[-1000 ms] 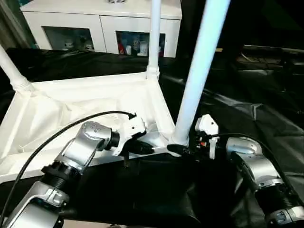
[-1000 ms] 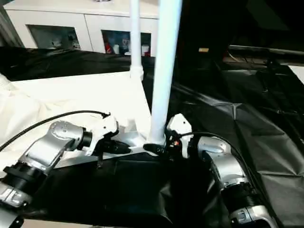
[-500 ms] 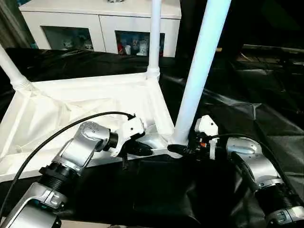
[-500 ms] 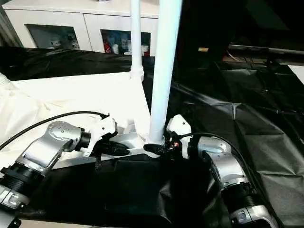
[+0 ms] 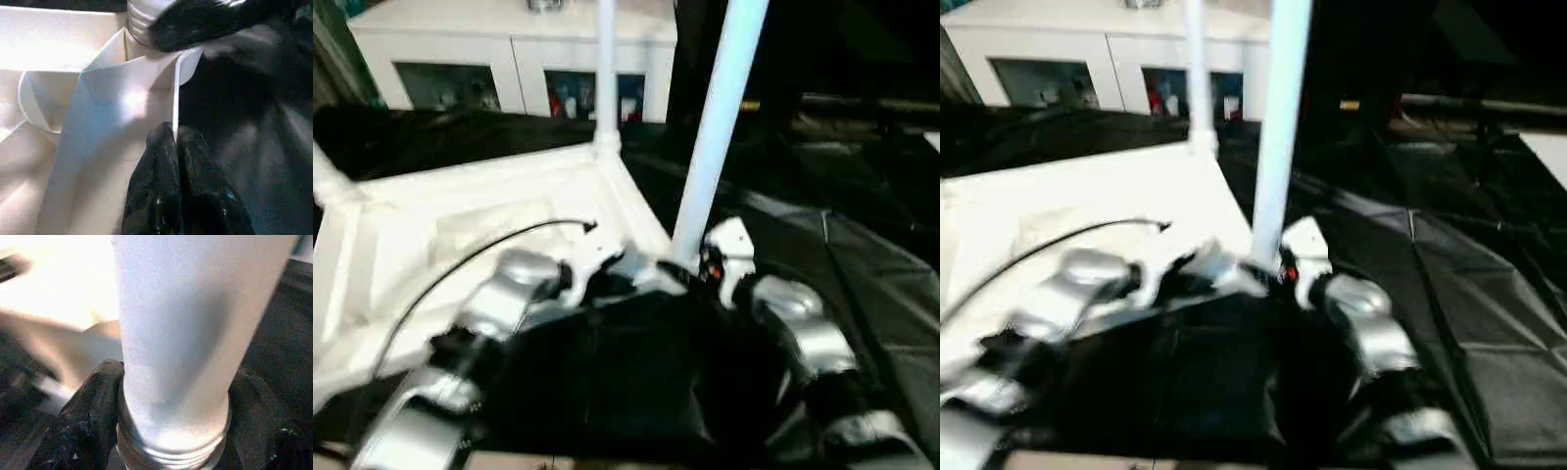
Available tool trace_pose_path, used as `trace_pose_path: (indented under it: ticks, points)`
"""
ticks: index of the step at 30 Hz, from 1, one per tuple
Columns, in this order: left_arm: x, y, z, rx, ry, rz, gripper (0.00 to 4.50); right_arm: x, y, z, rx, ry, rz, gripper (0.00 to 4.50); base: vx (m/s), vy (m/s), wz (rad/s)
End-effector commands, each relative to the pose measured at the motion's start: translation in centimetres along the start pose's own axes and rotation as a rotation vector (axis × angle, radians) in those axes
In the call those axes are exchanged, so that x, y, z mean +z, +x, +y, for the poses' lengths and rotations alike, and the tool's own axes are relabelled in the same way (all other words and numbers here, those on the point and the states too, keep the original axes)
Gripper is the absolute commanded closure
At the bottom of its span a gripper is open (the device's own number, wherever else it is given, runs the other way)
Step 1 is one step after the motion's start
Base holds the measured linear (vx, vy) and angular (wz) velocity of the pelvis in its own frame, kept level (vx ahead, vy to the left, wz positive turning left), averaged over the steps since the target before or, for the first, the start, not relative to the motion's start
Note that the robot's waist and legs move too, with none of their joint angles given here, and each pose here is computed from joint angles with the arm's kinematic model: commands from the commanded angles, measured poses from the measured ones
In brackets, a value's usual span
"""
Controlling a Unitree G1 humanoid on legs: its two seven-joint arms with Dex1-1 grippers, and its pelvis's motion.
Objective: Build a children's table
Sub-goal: Rotate leg to tighten
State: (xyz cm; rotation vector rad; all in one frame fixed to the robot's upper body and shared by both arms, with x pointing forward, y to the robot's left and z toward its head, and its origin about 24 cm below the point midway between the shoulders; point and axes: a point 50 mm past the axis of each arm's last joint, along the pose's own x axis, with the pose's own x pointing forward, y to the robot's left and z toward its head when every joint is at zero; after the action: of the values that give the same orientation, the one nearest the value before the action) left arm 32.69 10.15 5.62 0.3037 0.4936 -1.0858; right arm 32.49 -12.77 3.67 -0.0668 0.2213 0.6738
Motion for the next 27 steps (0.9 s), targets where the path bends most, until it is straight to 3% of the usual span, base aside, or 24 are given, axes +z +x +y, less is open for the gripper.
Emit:
trace_pose_path:
  ticks: [1, 7, 12, 16, 17, 18, 21, 22, 24, 26, 27]
  points:
    - [0.7, 1.6, 0.6, 0.135, -0.069, -0.026, 4.5, -2.3, 0.8, 0.1, -0.187, 0.093, 0.113, 1.83, 0.0, 0.0, 0.0]
    - [1.6, 3.5, 0.8, 0.267, -0.086, -0.023, 4.5, -2.4, 2.7, 0.8, -0.399, 0.177, 0.154, 1.83, 0.0, 0.0, 0.0]
    - [1.7, 3.7, 0.6, 0.257, -0.055, -0.012, 4.5, -2.1, 3.3, 1.2, -0.377, 0.139, 0.155, 1.83, 0.0, 0.0, 0.0]
    - [1.5, 3.5, 0.6, 0.23, -0.032, -0.011, 4.5, -1.3, 3.4, 1.9, -0.257, 0.134, 0.071, 1.83, 0.0, 0.0, 0.0]
    - [1.3, 3.2, 0.6, 0.206, -0.035, -0.015, 4.5, -0.7, 3.2, 1.9, -0.21, 0.122, 0.021, 1.27, 0.0, 0.0, 0.0]
    - [1.0, 2.9, 0.5, 0.18, -0.037, -0.014, 4.5, -0.3, 2.7, 1.8, -0.164, 0.118, -0.02, 1.13, 0.0, 0.0, 0.0]
    - [0.4, 2.2, 0.4, 0.12, -0.007, -0.005, 4.5, 0.3, 1.8, 1.1, -0.097, 0.129, -0.072, 1.07, 0.0, 0.0, 0.0]
    - [0.3, 2.1, 0.4, 0.118, -0.006, -0.003, 4.5, 0.4, 1.7, 1.0, -0.092, 0.129, -0.072, 0.78, 0.0, 0.0, 0.0]
    - [-0.3, 1.4, 0.4, 0.081, 0.016, 0.011, 4.5, 0.6, 0.8, 0.5, -0.026, 0.115, -0.072, 0.62, 0.0, 0.0, 0.0]
    - [-0.5, 1.0, 0.3, 0.053, 0.027, 0.009, 4.5, 0.8, 0.2, 0.2, 0.026, 0.09, -0.064, 0.62, 0.0, 0.0, 0.0]
    - [-0.8, 0.3, 0.3, 0.032, 0.036, 0.017, 4.5, 0.9, -1.0, -0.4, 0.116, 0.009, -0.041, 0.62, 0.0, 0.0, 0.0]
